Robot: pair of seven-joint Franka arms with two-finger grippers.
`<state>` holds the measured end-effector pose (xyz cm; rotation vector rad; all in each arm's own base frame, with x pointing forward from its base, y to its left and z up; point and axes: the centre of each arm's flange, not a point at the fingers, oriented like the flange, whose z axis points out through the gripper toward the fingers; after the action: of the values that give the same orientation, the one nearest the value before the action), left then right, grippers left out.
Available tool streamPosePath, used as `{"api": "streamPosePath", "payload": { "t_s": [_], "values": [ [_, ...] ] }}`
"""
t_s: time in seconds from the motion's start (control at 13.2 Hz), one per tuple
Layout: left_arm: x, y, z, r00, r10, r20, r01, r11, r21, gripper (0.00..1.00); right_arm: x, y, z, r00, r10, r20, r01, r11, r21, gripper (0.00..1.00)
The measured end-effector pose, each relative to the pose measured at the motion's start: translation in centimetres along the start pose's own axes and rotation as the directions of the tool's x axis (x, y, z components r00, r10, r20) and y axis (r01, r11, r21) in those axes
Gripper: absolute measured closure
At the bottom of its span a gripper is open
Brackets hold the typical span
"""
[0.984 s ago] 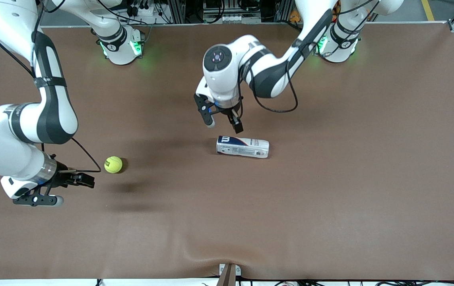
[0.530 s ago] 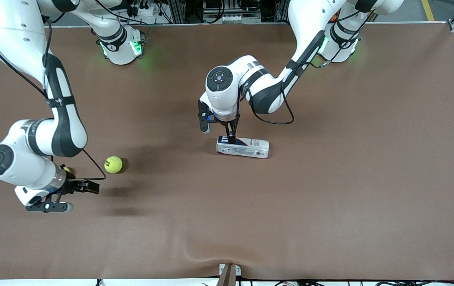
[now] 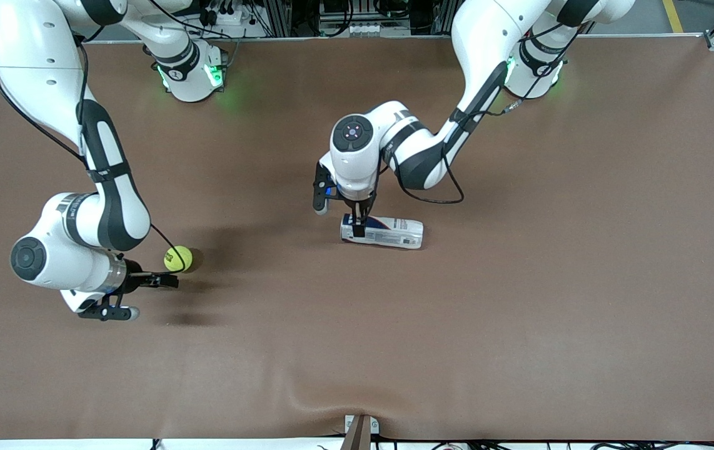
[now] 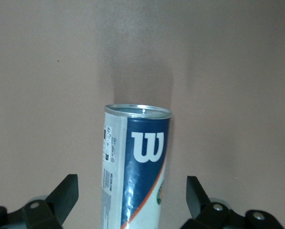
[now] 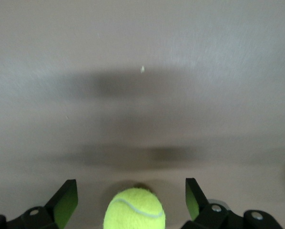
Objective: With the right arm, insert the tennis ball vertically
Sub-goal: 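Grasp the can with the left gripper while the right gripper grasps the ball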
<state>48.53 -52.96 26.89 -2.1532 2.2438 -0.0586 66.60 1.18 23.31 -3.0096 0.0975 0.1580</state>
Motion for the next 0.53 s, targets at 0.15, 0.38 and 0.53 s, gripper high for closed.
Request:
{"api": "streamPosePath", "payload": {
  "t_s": [0.15,0.38,0.53],
  "values": [
    [-0.3,-0.2,0.8,1.000,-0.004,-0.015,0.004,1.000,0.008,0.00,-0.7,0.2,1.2,1.000,0.011,0.026,-0.011,1.000,0.006,0.00],
    [-0.4,-0.3,1.7,1.000,-0.006,-0.029,0.007,1.000,0.014,0.00,-1.9,0.5,2.9,0.997,0.034,0.063,-0.036,0.999,0.034,0.00],
    [-0.5,-0.2,2.5,0.999,-0.007,-0.033,0.008,1.000,0.012,0.00,-2.7,0.4,4.1,0.995,0.043,0.090,-0.047,0.998,0.044,0.00]
  ]
}}
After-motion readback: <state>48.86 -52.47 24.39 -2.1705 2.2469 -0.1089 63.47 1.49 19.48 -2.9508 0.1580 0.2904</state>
